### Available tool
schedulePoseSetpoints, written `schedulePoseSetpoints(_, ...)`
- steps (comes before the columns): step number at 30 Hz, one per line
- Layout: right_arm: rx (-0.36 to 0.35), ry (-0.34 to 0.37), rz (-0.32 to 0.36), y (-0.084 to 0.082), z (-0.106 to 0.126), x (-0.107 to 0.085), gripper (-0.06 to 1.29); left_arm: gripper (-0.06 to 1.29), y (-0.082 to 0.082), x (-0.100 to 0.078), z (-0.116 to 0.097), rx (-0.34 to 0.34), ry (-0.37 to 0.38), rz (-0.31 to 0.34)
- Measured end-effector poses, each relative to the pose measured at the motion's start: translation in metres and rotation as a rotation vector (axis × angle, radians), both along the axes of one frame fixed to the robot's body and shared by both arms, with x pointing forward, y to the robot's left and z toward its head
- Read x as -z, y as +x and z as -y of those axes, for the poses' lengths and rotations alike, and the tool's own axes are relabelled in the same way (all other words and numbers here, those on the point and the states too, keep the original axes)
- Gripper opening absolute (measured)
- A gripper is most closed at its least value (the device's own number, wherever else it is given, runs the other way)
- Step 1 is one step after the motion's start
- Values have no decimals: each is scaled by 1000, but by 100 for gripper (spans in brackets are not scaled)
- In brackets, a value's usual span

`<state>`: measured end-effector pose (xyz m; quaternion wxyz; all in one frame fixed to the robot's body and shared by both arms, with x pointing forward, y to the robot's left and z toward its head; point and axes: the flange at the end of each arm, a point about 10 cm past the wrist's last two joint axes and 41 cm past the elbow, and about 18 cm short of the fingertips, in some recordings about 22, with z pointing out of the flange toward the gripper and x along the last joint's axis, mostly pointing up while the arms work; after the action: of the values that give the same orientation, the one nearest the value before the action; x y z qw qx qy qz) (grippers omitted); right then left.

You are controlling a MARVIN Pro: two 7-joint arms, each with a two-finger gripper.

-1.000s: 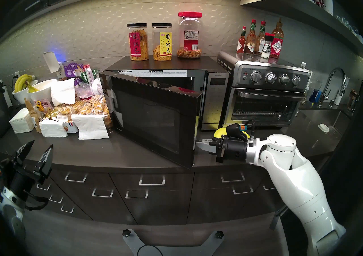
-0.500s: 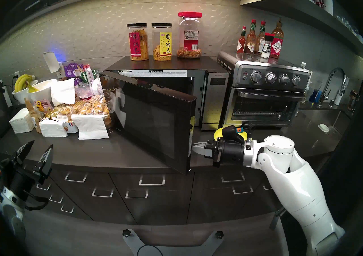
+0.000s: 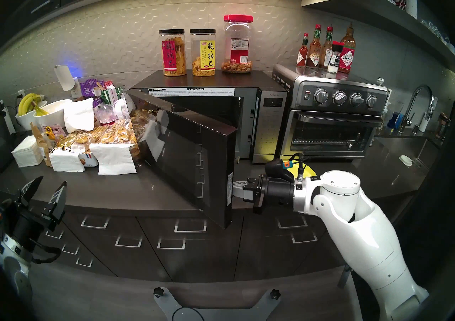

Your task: Open the microwave, put the plate inside, and close the door

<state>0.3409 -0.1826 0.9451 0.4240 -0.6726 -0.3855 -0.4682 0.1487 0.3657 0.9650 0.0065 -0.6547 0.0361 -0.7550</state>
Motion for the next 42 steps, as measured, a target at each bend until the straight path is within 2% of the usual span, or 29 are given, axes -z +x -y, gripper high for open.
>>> schedulePoseSetpoints(16,-62,6,7,-20,-24,-11,-3,127,0,0,0,0,0,0)
schedulePoseSetpoints(42,-116,-20,-21,-43,-71,4,-3,127,0,0,0,0,1,0)
